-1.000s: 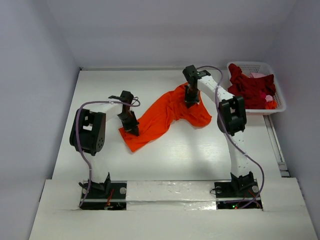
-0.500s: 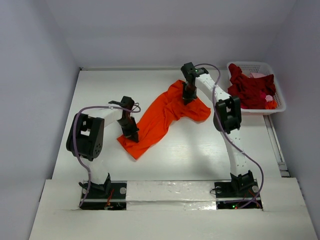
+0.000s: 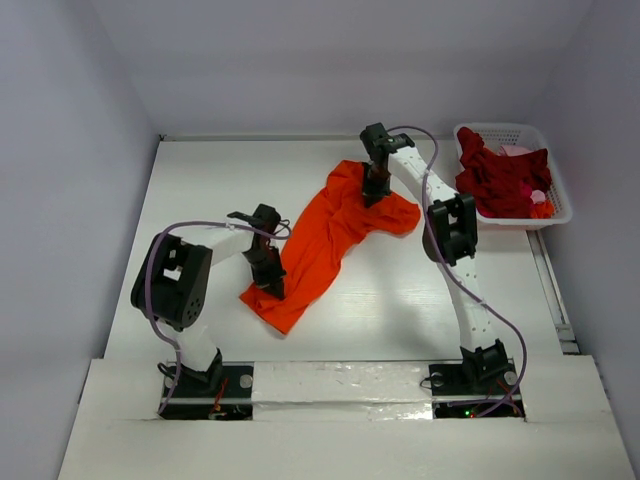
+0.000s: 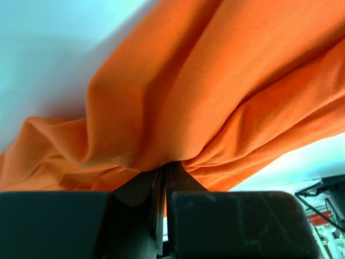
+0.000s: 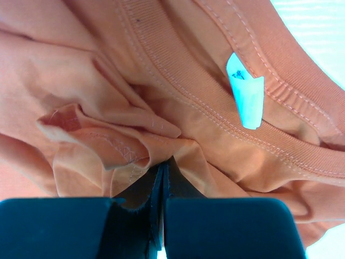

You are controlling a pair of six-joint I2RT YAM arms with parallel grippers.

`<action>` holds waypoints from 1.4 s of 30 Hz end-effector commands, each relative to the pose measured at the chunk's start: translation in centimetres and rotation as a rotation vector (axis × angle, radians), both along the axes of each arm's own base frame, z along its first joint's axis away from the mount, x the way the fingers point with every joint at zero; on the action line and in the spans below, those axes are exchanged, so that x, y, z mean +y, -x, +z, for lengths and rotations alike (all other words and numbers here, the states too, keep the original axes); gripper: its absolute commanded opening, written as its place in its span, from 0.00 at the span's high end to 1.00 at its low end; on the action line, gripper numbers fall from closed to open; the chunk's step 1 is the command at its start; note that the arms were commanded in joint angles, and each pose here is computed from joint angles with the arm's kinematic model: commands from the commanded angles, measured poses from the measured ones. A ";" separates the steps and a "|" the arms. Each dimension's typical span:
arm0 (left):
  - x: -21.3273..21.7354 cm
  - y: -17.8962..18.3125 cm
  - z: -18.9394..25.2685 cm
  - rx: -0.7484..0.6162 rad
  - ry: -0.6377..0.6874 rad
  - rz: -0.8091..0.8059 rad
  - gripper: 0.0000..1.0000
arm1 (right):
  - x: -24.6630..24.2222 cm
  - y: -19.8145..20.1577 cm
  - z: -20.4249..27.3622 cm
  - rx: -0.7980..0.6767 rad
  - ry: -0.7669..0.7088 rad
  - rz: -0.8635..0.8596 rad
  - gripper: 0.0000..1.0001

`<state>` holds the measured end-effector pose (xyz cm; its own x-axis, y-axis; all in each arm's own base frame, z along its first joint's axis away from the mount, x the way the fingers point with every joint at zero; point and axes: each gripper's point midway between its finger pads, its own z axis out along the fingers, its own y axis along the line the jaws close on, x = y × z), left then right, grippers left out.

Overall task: Fold and stack the t-shirts
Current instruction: Rotate the tshirt 90 degrees

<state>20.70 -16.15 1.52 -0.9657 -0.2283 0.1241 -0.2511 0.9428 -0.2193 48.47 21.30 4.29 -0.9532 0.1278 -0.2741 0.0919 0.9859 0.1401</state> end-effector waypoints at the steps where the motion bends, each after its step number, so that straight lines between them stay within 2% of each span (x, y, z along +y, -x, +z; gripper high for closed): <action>1: 1.0 3.0 -1.0 0.073 -0.063 -0.023 1.00 | 0.8 -0.5 1.1 -0.016 -0.038 0.008 1.00; 17: 0.2 7.5 -0.6 0.122 -0.055 -0.164 1.00 | 1.3 -1.0 1.4 -0.030 -0.060 0.010 1.00; 42: -4.6 12.1 -1.2 0.221 0.023 -0.425 1.00 | 1.6 -1.0 1.6 -0.031 -0.079 0.009 1.00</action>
<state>9.16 -20.95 1.36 -0.9336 0.1325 0.3329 0.0471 0.9665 -0.2525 48.71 22.32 5.15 -0.9533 0.1324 -0.2713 0.0813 0.9781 0.1917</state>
